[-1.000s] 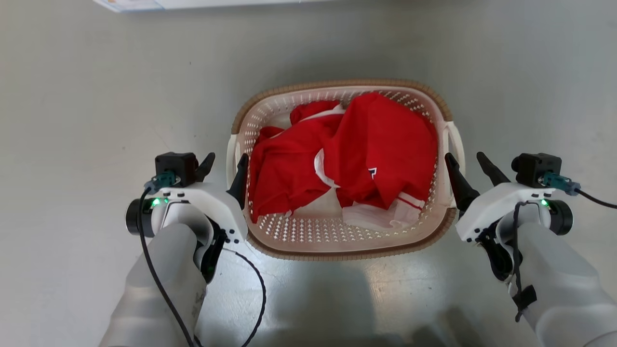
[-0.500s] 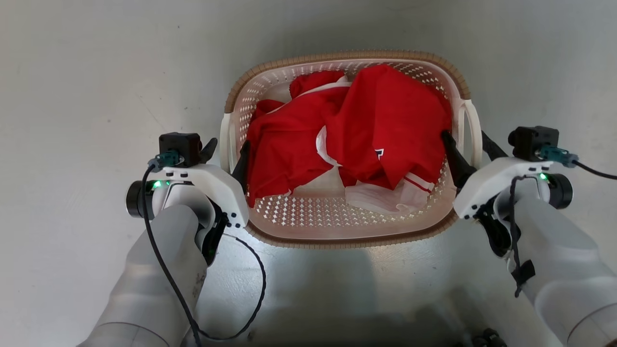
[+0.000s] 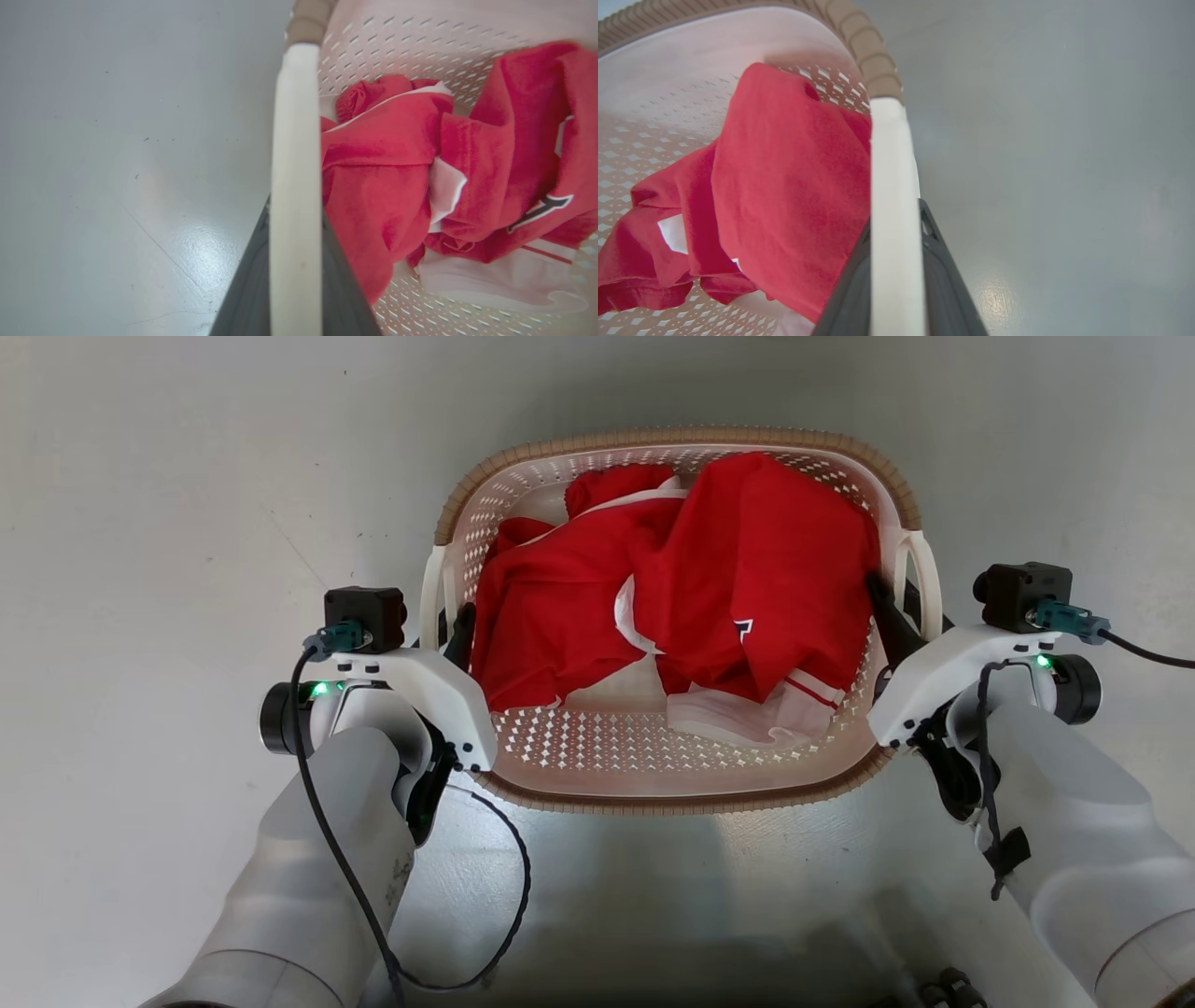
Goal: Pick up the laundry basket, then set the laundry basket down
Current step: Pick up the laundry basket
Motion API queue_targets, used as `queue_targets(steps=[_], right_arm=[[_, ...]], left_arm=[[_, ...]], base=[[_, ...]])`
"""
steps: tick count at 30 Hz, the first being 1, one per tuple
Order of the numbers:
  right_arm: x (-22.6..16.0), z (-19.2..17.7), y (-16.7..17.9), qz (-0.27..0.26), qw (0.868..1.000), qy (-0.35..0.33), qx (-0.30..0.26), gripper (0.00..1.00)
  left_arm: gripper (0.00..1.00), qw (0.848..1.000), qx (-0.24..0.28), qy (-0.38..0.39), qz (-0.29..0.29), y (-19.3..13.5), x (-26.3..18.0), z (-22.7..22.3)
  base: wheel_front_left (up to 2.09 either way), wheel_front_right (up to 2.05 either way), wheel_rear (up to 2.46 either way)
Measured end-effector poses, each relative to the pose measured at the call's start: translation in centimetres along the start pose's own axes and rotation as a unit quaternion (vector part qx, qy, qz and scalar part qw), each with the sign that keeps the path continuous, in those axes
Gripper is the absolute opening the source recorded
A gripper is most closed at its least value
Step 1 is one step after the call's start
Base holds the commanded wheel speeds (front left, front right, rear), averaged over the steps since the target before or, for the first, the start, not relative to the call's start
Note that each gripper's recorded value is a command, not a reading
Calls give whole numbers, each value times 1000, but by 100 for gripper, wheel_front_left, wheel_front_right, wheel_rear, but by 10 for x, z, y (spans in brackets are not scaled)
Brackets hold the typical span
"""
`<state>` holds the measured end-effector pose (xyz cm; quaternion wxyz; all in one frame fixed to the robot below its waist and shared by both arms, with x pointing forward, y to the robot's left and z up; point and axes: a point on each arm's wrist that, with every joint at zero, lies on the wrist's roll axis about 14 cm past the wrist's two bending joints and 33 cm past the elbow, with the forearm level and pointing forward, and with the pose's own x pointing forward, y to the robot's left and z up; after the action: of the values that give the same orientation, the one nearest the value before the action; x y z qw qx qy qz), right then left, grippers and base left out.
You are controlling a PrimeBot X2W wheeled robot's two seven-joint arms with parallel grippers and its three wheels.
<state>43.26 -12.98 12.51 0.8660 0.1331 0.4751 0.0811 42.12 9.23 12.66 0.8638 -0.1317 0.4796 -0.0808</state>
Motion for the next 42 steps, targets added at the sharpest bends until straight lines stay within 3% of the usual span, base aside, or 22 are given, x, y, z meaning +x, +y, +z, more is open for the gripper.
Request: queue_targets(steps=[20, 42], right_arm=[[-32, 33, 19, 11, 1000, -26, -9, 0], [-135, 36, 57, 25, 999, 11, -29, 0]], left_arm=[[0, 1000, -3, 2, -1, -13, -26, 23], [0, 1000, 7, 29, -8, -43, -118, 27]], base=[[0, 0, 0], [0, 0, 0]])
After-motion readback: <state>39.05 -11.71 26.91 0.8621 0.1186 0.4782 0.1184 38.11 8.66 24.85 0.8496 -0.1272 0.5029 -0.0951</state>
